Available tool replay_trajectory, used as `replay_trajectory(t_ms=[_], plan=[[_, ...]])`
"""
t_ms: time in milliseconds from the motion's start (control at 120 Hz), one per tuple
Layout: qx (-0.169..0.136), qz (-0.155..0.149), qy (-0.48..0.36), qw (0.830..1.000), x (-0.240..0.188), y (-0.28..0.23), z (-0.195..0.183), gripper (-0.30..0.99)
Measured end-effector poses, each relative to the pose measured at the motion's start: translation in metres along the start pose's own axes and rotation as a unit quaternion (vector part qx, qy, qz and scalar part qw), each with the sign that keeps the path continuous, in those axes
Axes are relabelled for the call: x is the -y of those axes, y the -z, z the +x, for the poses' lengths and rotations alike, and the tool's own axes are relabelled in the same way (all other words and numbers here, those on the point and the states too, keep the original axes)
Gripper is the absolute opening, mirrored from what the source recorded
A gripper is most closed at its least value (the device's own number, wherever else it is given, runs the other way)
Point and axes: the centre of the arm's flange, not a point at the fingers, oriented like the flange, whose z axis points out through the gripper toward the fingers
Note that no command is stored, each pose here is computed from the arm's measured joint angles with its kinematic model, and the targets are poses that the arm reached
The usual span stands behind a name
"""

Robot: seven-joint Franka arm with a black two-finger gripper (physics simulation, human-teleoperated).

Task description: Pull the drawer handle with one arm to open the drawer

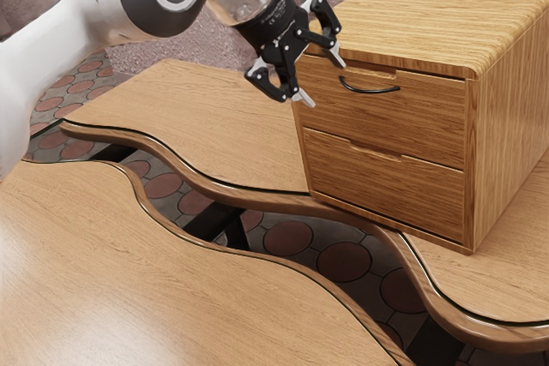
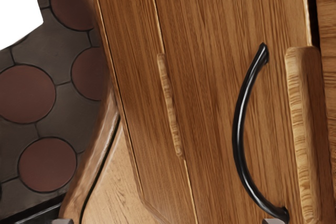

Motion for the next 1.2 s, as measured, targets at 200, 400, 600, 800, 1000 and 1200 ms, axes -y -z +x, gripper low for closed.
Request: replay_trajectory(t_ms=[200, 400, 600, 800, 1000, 1200], plan=[[-0.011, -0.006, -0.008, 1.000, -0.005, -0.022, 0.011, 0.33], [-0.018, -0.010, -0.015, 1.000, -0.008, -0.037, 0.021, 0.25], [-0.020, -0.022, -0.029, 0.999, -0.013, -0.042, 0.018, 0.21], [-0.021, -0.023, -0.037, 0.999, -0.015, -0.052, 0.019, 0.20], [-0.023, -0.025, -0.043, 0.999, -0.017, -0.057, 0.019, 0.19], [-0.023, -0.026, -0.048, 0.998, -0.018, -0.062, 0.020, 0.18]])
